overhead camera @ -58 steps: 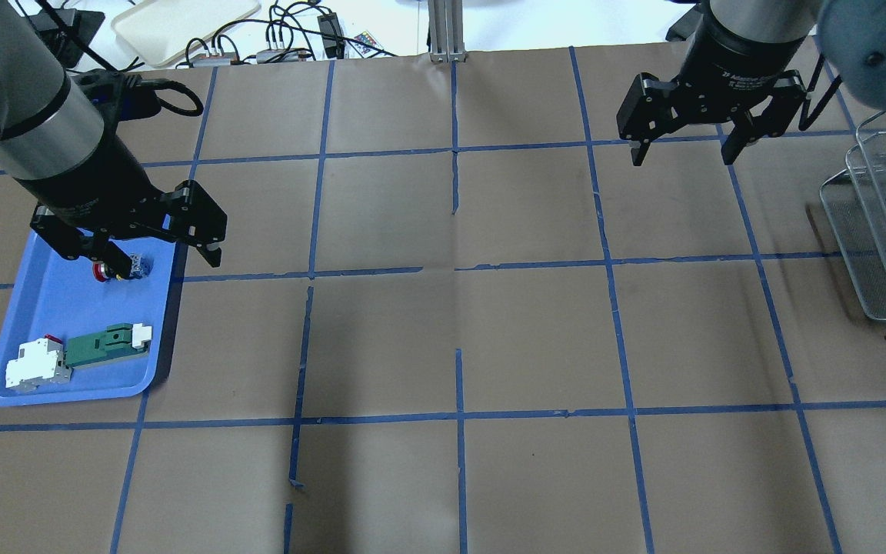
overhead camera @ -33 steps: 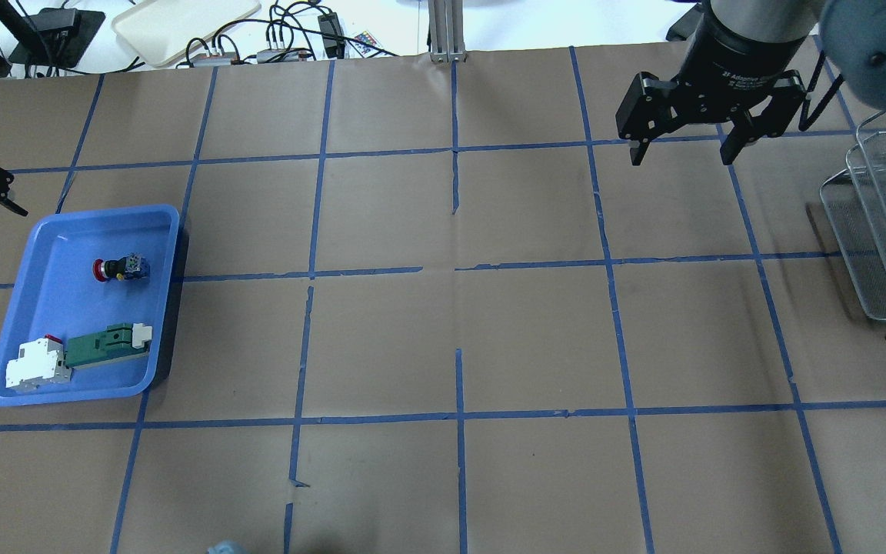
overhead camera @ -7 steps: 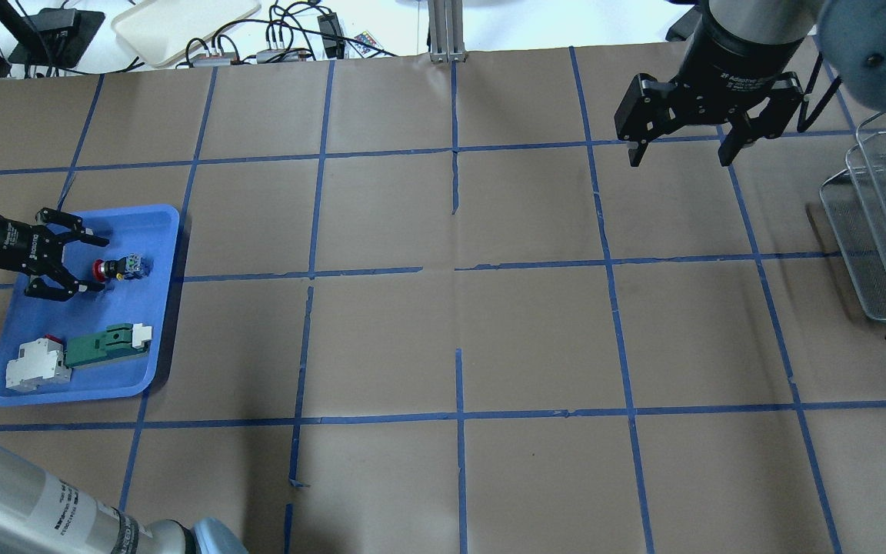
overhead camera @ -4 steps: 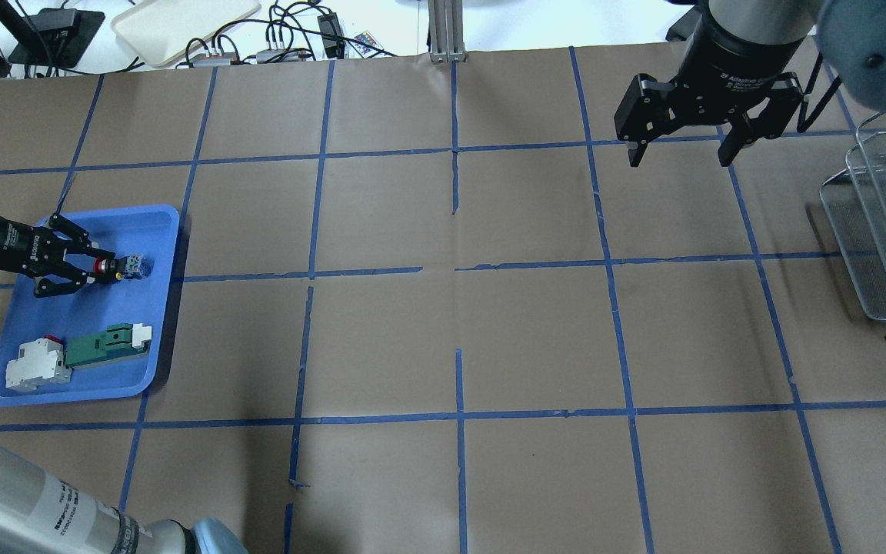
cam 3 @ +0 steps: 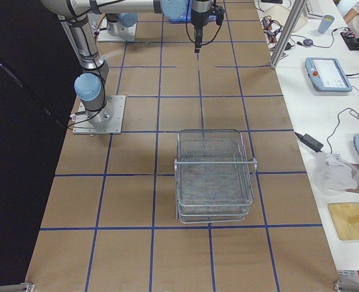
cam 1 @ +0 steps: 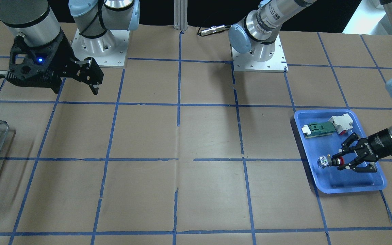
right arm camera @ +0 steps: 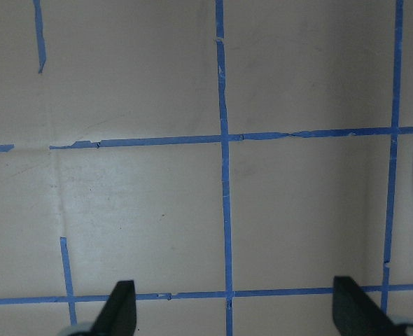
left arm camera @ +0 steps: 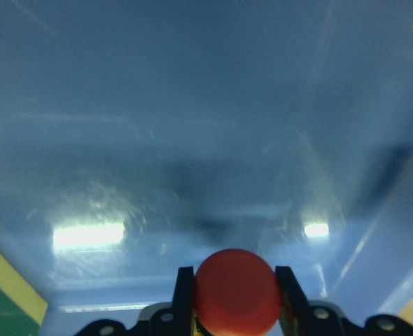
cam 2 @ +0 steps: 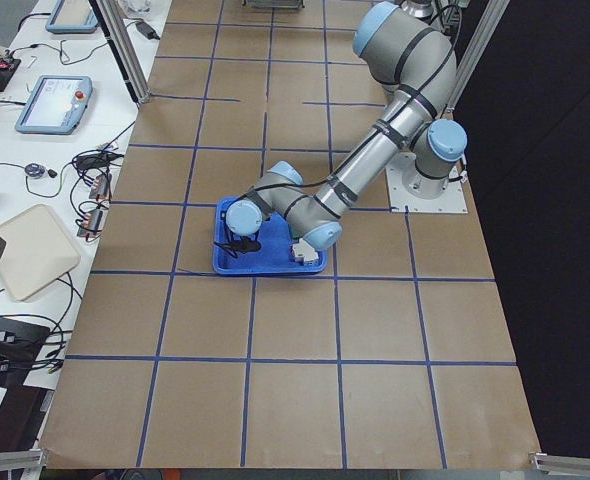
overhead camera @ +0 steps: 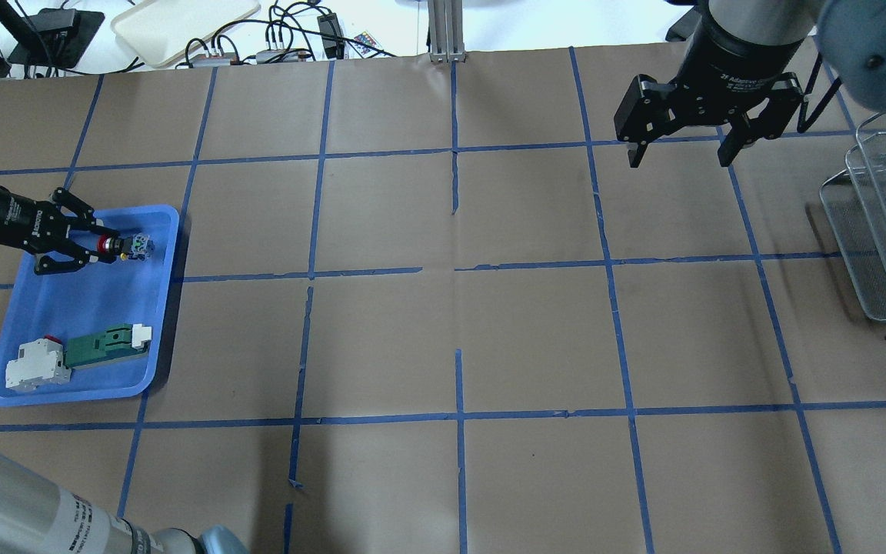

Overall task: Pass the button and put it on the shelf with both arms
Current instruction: 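Lift the red push button out of the tray toward the table center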

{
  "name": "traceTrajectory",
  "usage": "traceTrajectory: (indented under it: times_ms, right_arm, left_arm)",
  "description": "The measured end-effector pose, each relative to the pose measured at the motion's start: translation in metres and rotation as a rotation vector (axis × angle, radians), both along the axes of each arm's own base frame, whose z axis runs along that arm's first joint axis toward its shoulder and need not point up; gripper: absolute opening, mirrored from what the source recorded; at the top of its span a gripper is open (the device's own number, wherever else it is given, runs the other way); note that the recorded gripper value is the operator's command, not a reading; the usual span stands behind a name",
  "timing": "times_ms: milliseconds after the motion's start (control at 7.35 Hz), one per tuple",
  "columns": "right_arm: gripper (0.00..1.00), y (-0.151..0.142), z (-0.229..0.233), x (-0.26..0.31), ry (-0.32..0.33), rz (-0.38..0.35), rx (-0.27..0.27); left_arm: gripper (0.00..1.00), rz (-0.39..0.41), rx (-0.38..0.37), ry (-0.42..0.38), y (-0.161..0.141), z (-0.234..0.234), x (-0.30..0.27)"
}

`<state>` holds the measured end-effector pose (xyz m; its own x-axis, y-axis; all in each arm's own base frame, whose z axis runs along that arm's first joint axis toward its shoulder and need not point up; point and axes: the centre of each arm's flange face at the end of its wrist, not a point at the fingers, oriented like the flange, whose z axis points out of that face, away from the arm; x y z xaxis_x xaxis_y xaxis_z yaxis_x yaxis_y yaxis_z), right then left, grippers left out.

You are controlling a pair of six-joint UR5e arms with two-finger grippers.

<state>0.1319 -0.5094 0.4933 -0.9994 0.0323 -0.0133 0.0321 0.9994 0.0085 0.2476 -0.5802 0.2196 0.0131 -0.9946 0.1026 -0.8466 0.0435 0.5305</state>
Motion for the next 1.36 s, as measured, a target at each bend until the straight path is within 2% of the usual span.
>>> traceTrajectory:
  times_ms: [272,544,952,1360]
  right_arm:
    - [1.0,-0.001,0.001,0.0,-0.001,0.011,-0.009]
    - [1.0,-0.007,0.003,-0.001,-0.001,0.076,-0.048]
    - [1.0,-0.01,0.008,-0.001,-0.046,0.285,-0.089]
    - [1.0,-0.001,0.018,0.012,-0.153,0.584,-0.145]
  left_arm:
    - [0.0,-0.054,0.003,0.011,-0.018,0.059,-0.075]
    - [0.0,-0.059,0.025,0.016,-0.024,0.111,-0.173]
    - [0.0,-0.031,0.083,0.092,-0.012,0.165,-0.327]
    - [0.0,-0.028,0.14,0.189,0.013,0.191,-0.446]
